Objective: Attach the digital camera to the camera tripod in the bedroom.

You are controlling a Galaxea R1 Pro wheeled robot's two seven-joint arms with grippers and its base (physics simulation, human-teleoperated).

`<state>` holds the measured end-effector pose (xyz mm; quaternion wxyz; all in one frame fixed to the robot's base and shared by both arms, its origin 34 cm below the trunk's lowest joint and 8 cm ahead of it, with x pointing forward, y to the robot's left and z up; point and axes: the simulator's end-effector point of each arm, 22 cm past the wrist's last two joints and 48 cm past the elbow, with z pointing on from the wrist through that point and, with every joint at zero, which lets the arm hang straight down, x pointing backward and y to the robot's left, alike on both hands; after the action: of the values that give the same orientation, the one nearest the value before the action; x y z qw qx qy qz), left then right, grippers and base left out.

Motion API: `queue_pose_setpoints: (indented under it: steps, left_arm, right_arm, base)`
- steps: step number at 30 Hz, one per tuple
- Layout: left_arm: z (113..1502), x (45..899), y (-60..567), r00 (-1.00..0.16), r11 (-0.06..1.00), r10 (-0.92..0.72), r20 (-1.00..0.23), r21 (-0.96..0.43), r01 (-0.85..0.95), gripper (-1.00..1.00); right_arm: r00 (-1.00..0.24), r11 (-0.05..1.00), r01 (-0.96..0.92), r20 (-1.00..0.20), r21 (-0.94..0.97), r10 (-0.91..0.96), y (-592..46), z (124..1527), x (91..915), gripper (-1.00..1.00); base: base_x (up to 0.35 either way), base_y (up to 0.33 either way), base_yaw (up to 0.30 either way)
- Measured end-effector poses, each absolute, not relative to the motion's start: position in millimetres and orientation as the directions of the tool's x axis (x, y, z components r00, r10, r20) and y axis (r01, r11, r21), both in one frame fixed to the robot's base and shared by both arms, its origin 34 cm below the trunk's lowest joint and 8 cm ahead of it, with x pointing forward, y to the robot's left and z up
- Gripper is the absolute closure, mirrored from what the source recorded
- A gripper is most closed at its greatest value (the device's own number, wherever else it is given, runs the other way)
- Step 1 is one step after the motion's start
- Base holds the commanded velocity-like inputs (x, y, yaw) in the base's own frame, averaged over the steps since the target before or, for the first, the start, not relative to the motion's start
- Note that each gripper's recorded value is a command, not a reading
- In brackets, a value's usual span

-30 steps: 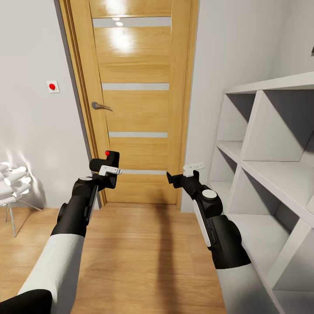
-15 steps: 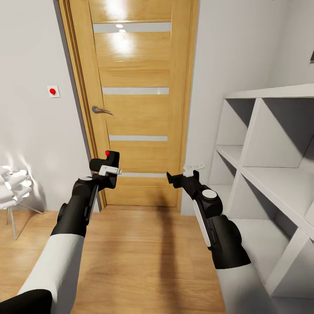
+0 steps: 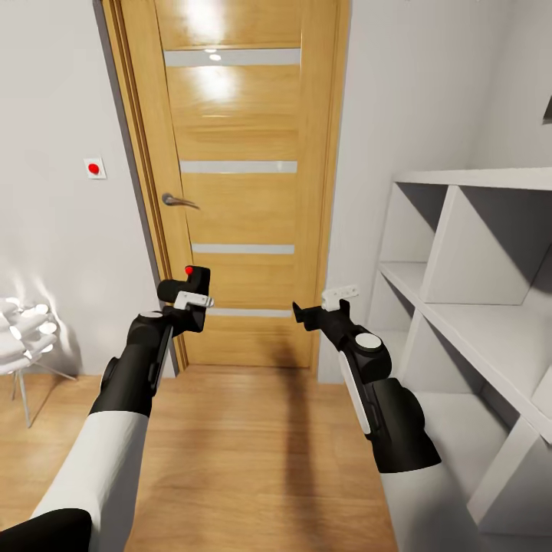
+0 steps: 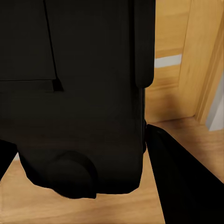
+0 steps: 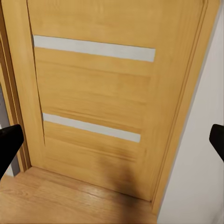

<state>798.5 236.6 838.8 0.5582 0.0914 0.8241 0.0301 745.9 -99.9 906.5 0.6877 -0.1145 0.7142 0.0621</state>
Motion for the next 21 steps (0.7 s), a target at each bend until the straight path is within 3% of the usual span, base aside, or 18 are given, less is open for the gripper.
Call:
queue_pose_setpoints:
  steps: [21]
  left_arm:
    - [880,807,237,-0.365,0.981,0.185,-0.912,0.152,0.117,1.00]
  right_arm:
    - [-0.029,0.966,-0.248,-0.997,-0.069,-0.078,-100,950,755,-1.00]
  base:
    - [0.000,0.000,0.000]
